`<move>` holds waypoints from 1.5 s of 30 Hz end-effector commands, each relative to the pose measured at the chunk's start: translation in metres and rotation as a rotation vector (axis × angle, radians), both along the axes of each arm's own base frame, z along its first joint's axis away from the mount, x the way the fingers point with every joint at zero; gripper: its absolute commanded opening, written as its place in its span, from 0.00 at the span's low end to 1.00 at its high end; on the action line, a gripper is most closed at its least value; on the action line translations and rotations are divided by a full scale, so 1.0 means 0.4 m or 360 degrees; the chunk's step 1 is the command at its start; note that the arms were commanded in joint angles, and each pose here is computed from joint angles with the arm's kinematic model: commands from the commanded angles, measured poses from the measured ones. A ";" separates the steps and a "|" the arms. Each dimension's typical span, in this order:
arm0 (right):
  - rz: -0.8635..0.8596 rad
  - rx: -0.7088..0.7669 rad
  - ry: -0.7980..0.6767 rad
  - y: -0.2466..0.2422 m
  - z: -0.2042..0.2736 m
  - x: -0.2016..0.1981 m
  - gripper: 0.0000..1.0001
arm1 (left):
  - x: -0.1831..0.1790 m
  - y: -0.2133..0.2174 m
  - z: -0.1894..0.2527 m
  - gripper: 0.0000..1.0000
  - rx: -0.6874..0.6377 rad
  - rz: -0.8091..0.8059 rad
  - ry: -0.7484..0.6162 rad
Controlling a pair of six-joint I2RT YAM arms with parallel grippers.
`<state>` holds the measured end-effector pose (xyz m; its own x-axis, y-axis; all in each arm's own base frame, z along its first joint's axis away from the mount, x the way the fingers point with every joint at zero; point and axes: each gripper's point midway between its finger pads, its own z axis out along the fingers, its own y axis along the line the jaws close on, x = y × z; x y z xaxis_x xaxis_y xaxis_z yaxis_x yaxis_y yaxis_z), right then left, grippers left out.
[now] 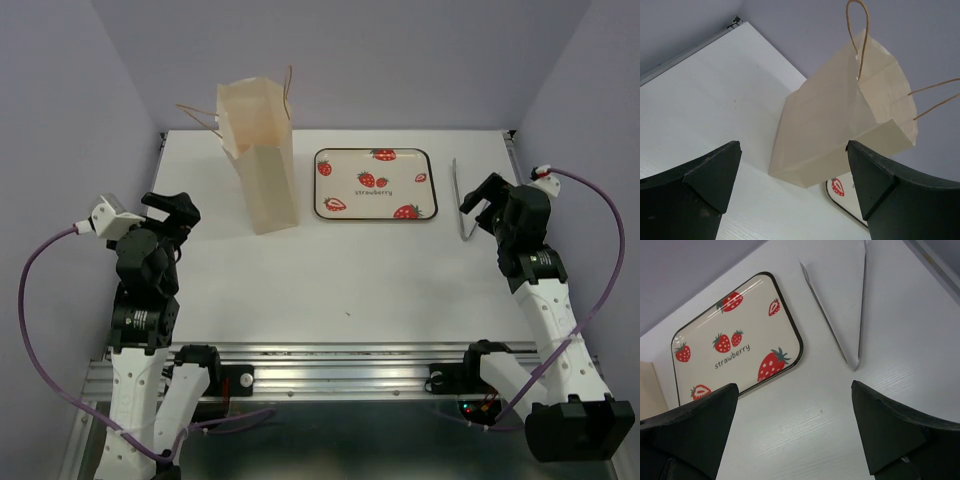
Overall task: Take the fake bread out of the paper bag
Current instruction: Adjust the paper bag at the center of the board.
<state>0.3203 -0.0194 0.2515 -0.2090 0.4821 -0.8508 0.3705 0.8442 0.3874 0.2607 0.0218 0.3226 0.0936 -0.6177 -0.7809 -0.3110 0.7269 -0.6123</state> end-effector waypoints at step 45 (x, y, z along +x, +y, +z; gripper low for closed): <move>0.0163 -0.0044 -0.0064 0.034 0.010 0.063 1.00 | 0.564 -0.139 0.028 0.99 0.0461 -0.0627 0.0383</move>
<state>0.3398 -0.0088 0.2234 -0.2961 0.4486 -0.8432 0.3225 0.8780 0.3538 0.4745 -0.0362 0.3050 -0.3457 -0.3792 -0.8583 -0.1314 0.9253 -0.3558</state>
